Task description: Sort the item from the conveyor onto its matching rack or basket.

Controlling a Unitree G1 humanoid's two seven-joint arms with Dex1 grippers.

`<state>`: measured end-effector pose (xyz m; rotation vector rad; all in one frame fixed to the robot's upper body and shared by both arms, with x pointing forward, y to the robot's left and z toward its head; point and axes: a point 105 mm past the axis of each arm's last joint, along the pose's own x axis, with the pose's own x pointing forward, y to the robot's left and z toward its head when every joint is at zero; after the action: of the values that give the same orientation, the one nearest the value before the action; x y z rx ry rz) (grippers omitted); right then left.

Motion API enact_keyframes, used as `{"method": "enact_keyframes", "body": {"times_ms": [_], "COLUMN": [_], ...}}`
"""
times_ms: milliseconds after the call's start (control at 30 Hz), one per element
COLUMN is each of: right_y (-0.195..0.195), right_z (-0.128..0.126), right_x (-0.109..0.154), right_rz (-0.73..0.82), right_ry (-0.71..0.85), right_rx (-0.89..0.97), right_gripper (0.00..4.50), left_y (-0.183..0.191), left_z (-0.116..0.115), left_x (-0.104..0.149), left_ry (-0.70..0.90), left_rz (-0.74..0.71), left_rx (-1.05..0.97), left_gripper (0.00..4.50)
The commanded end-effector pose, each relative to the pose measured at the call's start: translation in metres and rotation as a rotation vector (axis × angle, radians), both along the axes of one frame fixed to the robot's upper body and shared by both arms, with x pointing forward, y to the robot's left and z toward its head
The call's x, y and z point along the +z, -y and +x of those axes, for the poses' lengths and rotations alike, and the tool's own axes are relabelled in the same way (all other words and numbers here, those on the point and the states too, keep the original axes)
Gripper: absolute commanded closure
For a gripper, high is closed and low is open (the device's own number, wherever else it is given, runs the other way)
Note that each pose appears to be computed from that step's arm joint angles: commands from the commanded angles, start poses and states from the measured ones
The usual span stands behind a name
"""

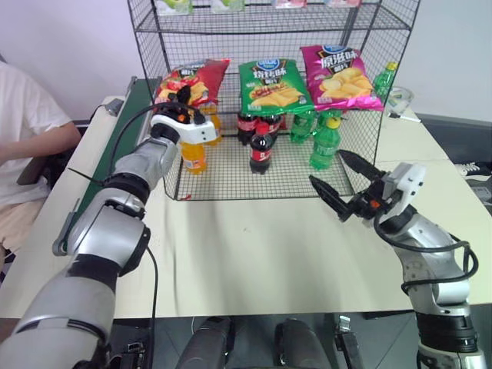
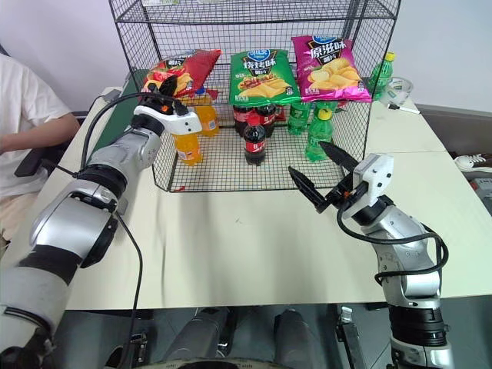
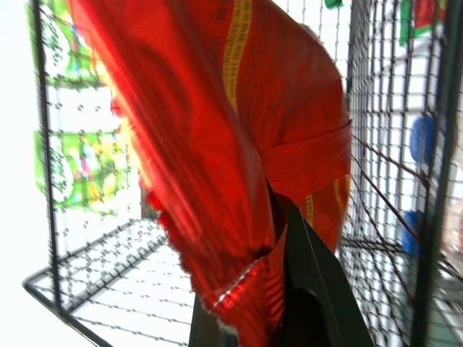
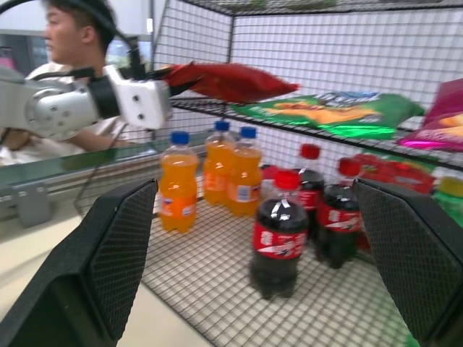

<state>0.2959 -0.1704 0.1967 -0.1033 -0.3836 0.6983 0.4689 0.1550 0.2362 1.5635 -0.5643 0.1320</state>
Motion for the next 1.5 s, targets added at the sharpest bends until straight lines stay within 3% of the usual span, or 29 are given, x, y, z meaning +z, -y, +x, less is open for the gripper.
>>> {"method": "enact_keyframes", "body": {"times_ms": [33, 367, 400, 467, 600, 967, 1167, 1333, 1467, 1500], "right_y": [0.002, -0.001, -0.001, -0.001, -0.003, -0.001, -0.001, 0.005, 0.01, 0.014], "right_z": [-0.001, -0.001, -0.001, -0.001, -0.002, -0.004, -0.003, -0.004, -0.005, -0.006], "right_x": [0.012, 0.009, 0.009, 0.009, 0.009, 0.005, 0.004, 0.004, 0.004, 0.004], "right_rz": [0.001, -0.007, -0.006, -0.004, -0.004, -0.011, -0.019, -0.03, -0.052, -0.061], "right_ry": [0.056, 0.048, 0.048, 0.048, 0.046, 0.035, 0.03, 0.026, 0.021, 0.021], "right_rx": [-0.015, -0.011, -0.011, -0.011, -0.003, 0.005, 0.018, 0.022, 0.022, 0.02], "right_gripper": [0.0, 0.0, 0.0, 0.0, 0.0, 0.0, 0.0, 0.0, 0.0, 0.0], "left_y": [0.007, 0.007, 0.008, 0.008, 0.005, -0.001, -0.004, -0.019, -0.043, -0.057], "left_z": [0.002, 0.004, 0.003, 0.003, 0.001, -0.023, -0.07, -0.11, -0.13, -0.137], "left_x": [0.02, 0.019, 0.018, 0.02, 0.026, 0.017, 0.021, 0.018, -0.005, -0.014], "left_ry": [0.032, -0.037, -0.048, -0.041, 0.0, -0.051, -0.07, -0.254, -0.516, -0.605], "left_rz": [-0.012, -0.101, -0.112, -0.117, -0.099, -0.204, -0.283, -0.623, -0.919, -1.047], "left_rx": [-0.01, -0.039, -0.052, -0.062, -0.047, -0.213, -0.35, -0.549, -0.636, -0.646], "left_gripper": [4.41, 4.41, 3.89, 3.3, 1.3, 1.3, 1.3, 1.3, 1.3, 1.3]}}
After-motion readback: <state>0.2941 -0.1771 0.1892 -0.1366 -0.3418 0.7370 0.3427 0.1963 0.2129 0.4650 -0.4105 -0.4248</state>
